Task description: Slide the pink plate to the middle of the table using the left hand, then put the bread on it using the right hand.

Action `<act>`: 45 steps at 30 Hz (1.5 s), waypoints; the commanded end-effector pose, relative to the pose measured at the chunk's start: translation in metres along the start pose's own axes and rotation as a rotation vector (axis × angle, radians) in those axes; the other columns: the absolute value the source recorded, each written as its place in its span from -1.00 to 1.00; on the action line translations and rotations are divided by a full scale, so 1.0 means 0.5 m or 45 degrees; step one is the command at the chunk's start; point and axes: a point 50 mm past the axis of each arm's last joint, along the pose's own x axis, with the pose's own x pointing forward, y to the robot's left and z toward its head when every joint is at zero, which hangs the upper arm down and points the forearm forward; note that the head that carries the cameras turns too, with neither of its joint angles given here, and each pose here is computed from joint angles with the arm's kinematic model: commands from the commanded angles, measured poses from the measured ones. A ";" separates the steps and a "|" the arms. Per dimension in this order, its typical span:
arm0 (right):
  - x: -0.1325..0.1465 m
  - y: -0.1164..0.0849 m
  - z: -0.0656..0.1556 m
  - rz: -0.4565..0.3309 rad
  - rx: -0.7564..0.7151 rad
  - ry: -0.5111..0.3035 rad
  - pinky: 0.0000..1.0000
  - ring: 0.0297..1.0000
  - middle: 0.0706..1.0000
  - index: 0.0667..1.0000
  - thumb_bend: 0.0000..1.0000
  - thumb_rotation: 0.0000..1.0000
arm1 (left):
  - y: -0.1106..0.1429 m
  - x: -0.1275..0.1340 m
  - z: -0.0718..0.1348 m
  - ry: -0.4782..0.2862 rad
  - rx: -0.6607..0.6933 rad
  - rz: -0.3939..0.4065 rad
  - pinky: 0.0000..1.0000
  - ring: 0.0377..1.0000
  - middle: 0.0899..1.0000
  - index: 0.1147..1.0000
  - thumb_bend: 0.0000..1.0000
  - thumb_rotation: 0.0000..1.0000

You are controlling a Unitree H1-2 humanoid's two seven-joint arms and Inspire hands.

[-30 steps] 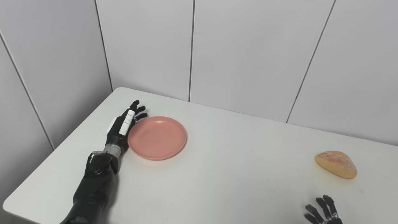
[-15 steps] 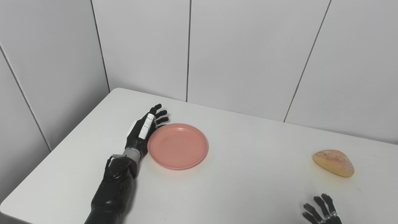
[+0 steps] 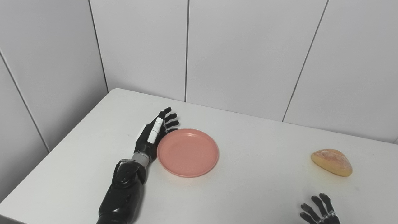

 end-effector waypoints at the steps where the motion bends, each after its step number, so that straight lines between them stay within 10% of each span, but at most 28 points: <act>1: 0.015 -0.009 -0.019 -0.010 -0.017 0.079 0.58 0.61 0.79 0.83 0.50 1.00 | -0.026 0.002 -0.004 -0.004 -0.042 -0.031 0.45 0.60 0.67 0.71 0.83 0.67; 18: 0.027 0.101 -0.006 0.030 -0.068 0.080 0.40 0.48 0.68 0.71 0.65 0.89 | -0.019 -0.026 -0.020 0.049 -0.118 -0.130 0.59 0.67 0.73 0.75 0.77 0.72; 30: 0.042 0.191 -0.009 0.057 -0.093 0.069 0.41 0.49 0.75 0.80 0.34 0.95 | -0.034 -0.010 -0.025 0.066 -0.113 -0.190 0.66 0.68 0.72 0.68 0.77 0.76; 45: 0.049 0.213 -0.004 0.045 -0.082 0.062 0.41 0.48 0.77 0.83 0.38 0.99 | -0.099 -0.043 -0.060 0.091 -0.130 -0.116 0.84 0.71 0.66 0.66 0.83 0.78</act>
